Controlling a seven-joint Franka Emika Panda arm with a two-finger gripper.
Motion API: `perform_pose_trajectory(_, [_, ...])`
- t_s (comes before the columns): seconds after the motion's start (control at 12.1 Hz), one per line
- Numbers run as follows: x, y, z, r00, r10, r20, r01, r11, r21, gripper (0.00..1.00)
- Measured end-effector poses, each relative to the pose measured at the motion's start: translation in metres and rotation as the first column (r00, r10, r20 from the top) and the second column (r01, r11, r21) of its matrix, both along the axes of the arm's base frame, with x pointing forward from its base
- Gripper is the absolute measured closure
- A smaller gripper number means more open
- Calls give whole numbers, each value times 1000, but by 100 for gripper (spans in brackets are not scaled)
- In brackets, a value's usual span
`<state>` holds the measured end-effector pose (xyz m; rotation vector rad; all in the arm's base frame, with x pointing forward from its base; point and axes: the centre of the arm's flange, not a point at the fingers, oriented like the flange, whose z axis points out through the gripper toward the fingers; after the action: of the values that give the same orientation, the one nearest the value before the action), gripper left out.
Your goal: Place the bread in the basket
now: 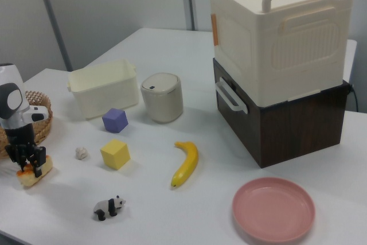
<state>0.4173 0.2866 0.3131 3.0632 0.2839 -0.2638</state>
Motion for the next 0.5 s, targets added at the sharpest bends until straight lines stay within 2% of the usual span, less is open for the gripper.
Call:
perform_pose_trajectory(0.33, [0,-2,18,1000,-3,24,3,1000,10,49])
perform_pose_trajectory(0.5, [1,-13,43,1000,-4,20,4,1000,1,49])
